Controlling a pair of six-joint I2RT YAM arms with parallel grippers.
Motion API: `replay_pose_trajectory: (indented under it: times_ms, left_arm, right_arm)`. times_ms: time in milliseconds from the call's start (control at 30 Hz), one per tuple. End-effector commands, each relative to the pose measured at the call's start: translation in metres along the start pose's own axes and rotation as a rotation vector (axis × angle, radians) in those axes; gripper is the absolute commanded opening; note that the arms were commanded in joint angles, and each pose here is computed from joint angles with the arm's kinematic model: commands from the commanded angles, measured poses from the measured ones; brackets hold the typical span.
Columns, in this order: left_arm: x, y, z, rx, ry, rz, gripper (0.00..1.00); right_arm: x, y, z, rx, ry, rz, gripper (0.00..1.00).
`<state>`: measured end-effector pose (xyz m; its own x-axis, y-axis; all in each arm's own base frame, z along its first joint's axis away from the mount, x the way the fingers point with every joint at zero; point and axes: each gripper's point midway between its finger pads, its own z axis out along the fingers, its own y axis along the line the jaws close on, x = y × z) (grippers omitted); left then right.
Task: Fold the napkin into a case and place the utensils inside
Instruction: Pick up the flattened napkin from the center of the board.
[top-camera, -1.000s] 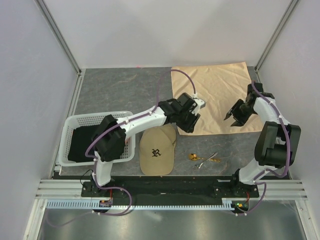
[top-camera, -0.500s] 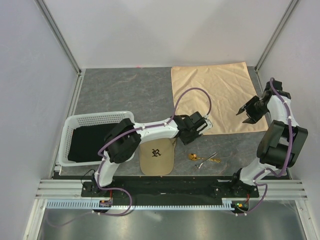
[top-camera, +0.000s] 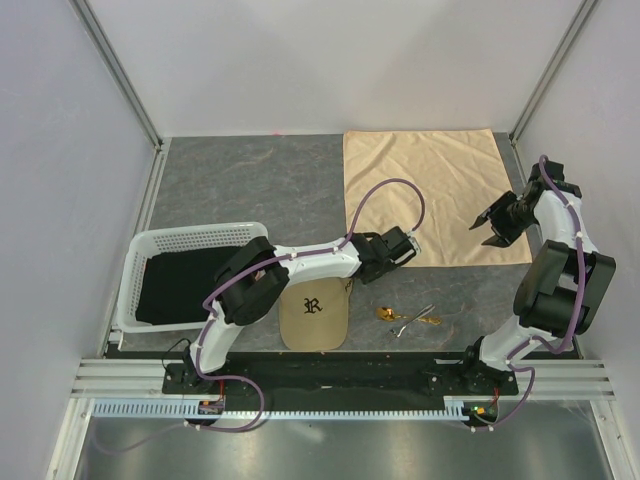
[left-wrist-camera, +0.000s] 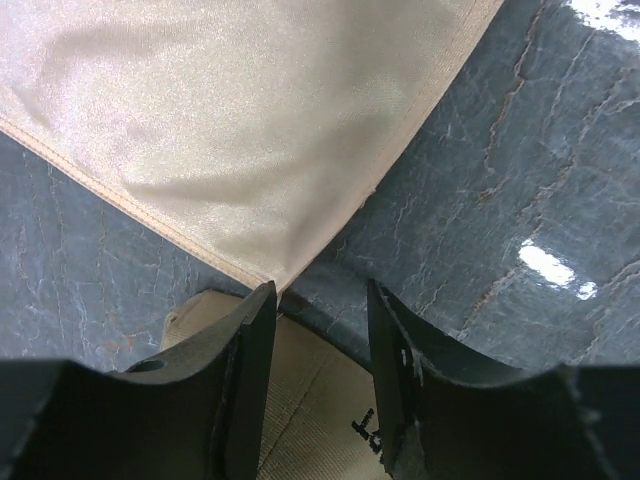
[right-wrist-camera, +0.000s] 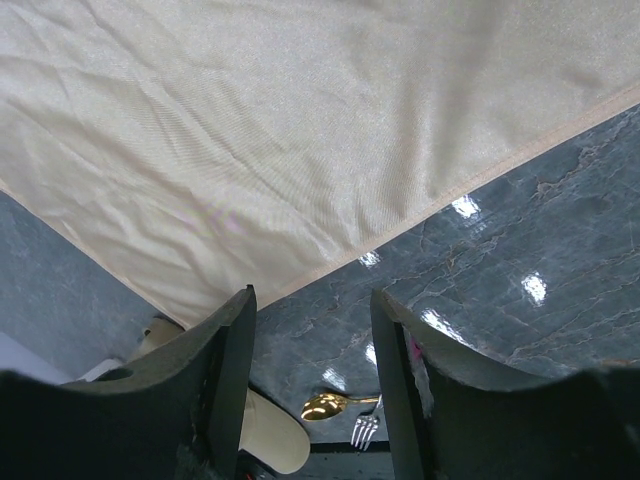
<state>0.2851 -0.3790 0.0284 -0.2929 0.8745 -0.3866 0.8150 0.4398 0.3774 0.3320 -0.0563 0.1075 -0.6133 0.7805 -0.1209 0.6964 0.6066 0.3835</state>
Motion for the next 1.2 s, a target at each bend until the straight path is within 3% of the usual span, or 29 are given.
replay_pose_trajectory:
  times_ms: [0, 200, 467, 867, 1000, 1167]
  left_arm:
    - [-0.023, 0.017, -0.016, -0.063, -0.069, 0.025, 0.48]
    - [-0.027, 0.019, -0.022, -0.061, -0.085, 0.028, 0.46]
    - [-0.010, 0.021, -0.002, -0.070, -0.015, 0.058, 0.46]
    - [-0.014, 0.025, 0.014, -0.016, -0.017, 0.024, 0.42]
    - [-0.008, 0.016, 0.017, 0.032, 0.004, 0.019, 0.35]
    - [-0.004, -0.004, 0.017, 0.157, 0.022, -0.021, 0.13]
  right_arm:
    - [0.003, 0.001, 0.001, -0.012, 0.012, -0.004, 0.57]
    - [0.003, 0.004, 0.000, -0.024, 0.014, -0.004, 0.57]
    - [0.002, 0.004, 0.000, -0.026, 0.012, -0.002, 0.57]
    - [0.008, 0.000, 0.002, -0.019, 0.028, -0.001, 0.58]
    - [0.007, 0.000, 0.001, -0.015, 0.024, -0.006, 0.59]
    - [-0.001, -0.004, 0.000, 0.021, -0.003, -0.005, 0.59]
